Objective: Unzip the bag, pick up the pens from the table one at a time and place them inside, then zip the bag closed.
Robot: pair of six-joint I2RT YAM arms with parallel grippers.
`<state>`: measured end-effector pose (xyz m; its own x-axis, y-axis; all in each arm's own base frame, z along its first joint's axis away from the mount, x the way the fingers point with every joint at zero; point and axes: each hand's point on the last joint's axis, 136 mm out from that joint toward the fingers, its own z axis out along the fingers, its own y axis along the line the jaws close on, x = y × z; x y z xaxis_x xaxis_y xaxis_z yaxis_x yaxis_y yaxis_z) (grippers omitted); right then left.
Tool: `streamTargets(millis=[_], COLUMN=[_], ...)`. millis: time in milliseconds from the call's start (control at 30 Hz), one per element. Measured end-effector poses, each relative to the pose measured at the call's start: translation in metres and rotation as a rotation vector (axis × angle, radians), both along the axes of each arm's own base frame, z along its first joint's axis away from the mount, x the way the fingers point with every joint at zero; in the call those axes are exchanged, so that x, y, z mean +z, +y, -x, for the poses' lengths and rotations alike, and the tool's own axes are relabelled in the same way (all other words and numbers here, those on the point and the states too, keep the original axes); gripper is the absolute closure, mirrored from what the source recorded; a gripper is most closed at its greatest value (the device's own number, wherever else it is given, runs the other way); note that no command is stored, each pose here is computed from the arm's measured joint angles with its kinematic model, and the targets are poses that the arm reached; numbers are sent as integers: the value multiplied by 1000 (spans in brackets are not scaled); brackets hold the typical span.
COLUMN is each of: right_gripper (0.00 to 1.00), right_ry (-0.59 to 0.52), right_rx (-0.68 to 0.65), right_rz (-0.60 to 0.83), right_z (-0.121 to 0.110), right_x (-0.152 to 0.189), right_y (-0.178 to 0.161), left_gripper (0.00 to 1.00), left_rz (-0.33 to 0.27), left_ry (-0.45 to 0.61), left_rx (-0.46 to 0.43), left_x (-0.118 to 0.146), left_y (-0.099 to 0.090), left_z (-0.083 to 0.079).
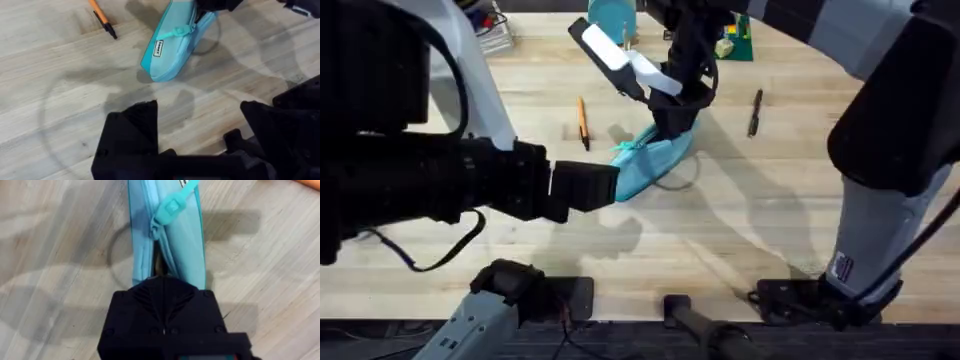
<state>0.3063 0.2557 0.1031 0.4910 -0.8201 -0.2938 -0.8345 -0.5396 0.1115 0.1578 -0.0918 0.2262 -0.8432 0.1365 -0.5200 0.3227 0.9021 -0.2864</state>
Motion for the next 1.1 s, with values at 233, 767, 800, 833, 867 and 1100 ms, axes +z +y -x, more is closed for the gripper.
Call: streamTargets(millis=[233, 767, 800, 833, 867, 1100], right_gripper=[833, 7, 7, 7, 7, 6], right_ry=[0, -3, -1, 0, 1, 15], right_rx=[-2, -9, -10, -13, -15, -37], right_rz=[0, -7, -9, -12, -13, -37], right_z=[0, -2, -2, -2, -3, -6], right_x=[0, -1, -1, -1, -1, 1], right_y=[0, 1, 1, 1, 0, -2], left_gripper=[6, 6, 6, 6, 6, 6], left_rz=[0, 0, 0, 0, 0, 0], left_ry=[0, 0, 0, 0, 0, 0], left_rx=[0, 0, 0, 0, 0, 0], left_x=[0, 0, 0, 0, 0, 0], left_y=[0, 0, 0, 0, 0, 0], left_z=[0, 0, 0, 0, 0, 0])
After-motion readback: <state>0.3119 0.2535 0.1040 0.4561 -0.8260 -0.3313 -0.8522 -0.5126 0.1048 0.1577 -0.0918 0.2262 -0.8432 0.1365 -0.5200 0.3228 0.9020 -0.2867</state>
